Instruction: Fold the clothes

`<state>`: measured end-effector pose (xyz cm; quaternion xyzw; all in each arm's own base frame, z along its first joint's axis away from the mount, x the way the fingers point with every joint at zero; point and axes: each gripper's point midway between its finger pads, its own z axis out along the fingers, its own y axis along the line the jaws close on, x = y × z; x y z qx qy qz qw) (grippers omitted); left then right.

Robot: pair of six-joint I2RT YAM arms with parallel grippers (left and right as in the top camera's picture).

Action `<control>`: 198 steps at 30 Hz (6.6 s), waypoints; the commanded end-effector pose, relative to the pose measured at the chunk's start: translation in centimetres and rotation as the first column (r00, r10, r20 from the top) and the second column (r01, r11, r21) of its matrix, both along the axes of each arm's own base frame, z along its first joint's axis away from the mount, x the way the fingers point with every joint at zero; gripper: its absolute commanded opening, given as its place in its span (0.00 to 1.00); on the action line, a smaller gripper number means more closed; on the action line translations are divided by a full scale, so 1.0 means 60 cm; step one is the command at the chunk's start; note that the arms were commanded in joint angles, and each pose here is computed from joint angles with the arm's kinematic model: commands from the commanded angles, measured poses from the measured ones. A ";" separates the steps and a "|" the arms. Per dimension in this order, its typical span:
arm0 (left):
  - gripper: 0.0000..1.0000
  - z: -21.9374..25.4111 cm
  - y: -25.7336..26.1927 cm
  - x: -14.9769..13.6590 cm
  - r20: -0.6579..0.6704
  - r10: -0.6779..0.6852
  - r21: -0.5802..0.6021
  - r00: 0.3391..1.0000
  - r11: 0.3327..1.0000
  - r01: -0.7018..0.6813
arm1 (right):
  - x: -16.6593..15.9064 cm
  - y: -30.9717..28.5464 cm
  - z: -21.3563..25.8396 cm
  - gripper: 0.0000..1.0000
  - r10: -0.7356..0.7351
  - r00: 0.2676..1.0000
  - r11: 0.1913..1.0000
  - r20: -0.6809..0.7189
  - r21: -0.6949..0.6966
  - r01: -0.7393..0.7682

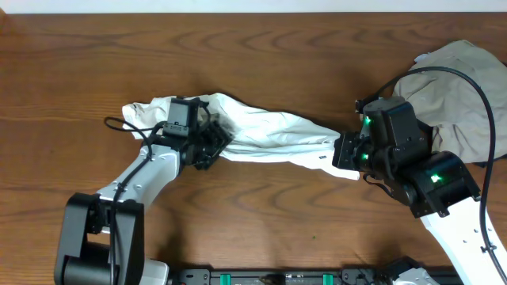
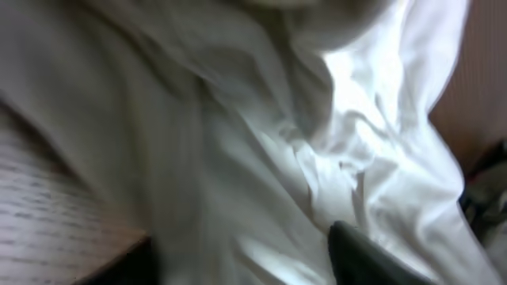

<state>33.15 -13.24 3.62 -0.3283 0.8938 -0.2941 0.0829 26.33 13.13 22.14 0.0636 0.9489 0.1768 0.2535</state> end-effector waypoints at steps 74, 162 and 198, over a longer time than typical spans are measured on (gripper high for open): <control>0.32 0.309 0.040 -0.183 -0.003 -0.430 0.232 0.903 0.878 0.419 | 0.090 -0.204 0.047 0.04 -0.349 0.932 0.909 0.093 -0.207 0.361; 0.90 -0.031 -0.018 -0.365 -0.275 -0.494 -0.003 0.825 0.858 0.513 | 0.049 -0.251 0.016 0.99 -0.390 0.920 0.903 -0.046 -0.218 0.371; 0.38 -0.083 0.021 -0.368 -0.417 -0.410 0.116 0.811 0.861 0.495 | 0.048 -0.249 0.015 0.99 -0.386 0.921 0.905 -0.051 -0.214 0.367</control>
